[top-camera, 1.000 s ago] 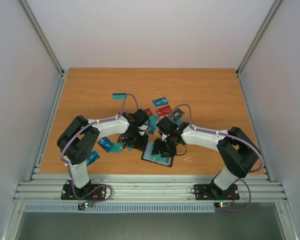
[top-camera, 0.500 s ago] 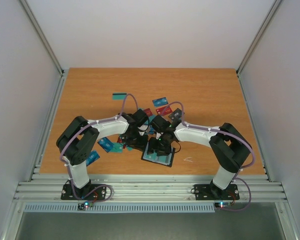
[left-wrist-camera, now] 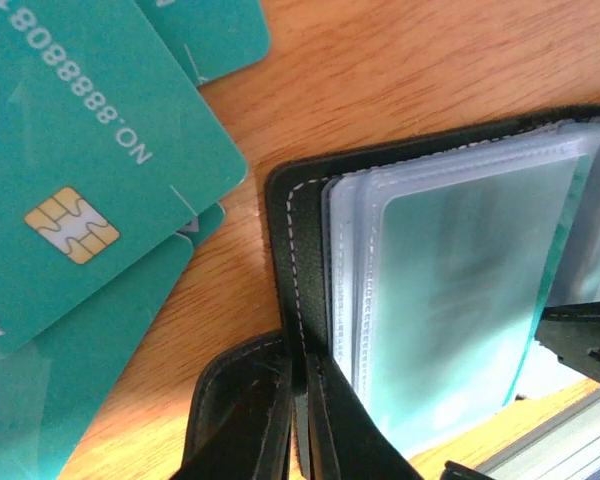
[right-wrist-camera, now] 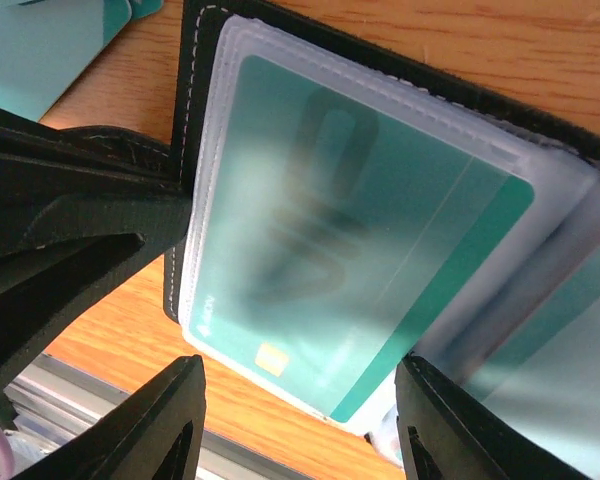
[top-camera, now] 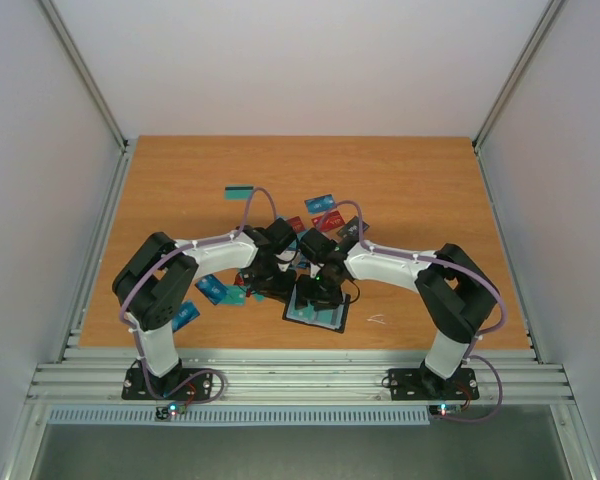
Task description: Put the credit cards into the card holder
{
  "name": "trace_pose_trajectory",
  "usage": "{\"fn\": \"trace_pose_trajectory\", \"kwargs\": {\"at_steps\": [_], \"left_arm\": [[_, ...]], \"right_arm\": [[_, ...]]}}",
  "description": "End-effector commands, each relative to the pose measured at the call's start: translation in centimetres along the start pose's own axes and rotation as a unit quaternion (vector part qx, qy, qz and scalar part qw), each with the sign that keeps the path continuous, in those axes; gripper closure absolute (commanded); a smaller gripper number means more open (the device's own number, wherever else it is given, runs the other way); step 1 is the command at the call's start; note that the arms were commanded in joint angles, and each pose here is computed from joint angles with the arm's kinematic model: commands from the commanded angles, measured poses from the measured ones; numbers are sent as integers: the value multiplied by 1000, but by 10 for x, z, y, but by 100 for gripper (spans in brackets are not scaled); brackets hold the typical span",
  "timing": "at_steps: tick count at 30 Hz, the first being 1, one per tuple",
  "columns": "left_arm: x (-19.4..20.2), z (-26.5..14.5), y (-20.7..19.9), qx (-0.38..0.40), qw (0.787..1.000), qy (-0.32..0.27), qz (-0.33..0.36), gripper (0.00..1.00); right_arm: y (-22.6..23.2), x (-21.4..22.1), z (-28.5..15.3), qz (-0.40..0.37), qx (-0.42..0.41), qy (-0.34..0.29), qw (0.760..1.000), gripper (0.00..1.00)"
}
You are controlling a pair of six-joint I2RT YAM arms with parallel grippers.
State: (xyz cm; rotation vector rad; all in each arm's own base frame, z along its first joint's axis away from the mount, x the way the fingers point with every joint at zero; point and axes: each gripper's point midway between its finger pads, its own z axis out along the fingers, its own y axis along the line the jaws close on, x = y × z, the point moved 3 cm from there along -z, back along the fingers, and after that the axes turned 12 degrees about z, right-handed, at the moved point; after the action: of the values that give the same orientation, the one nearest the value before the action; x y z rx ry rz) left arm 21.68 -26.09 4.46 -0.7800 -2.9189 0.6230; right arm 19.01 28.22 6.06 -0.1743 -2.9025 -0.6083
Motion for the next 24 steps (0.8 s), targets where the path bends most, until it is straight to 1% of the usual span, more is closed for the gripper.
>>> {"fn": "trace_pose_trajectory", "kwargs": {"at_steps": [1, 8, 15, 20, 24], "left_arm": [[16, 3, 0, 4, 1000, 29, 9, 93], [17, 3, 3, -11, 999, 35, 14, 92], [9, -7, 4, -31, 999, 16, 1, 91], [-4, -20, -1, -36, 999, -7, -21, 87], [-12, -34, -9, -35, 998, -22, -46, 81]], "right_arm": [[20, -5, -16, -70, -20, -31, 997, 46], [32, -11, -9, -103, -33, -19, 994, 46], [26, -3, -26, -121, -23, -15, 992, 45], [18, 4, -40, -127, -49, -2, 991, 45], [10, 6, -47, -110, -68, 22, 991, 46]]}}
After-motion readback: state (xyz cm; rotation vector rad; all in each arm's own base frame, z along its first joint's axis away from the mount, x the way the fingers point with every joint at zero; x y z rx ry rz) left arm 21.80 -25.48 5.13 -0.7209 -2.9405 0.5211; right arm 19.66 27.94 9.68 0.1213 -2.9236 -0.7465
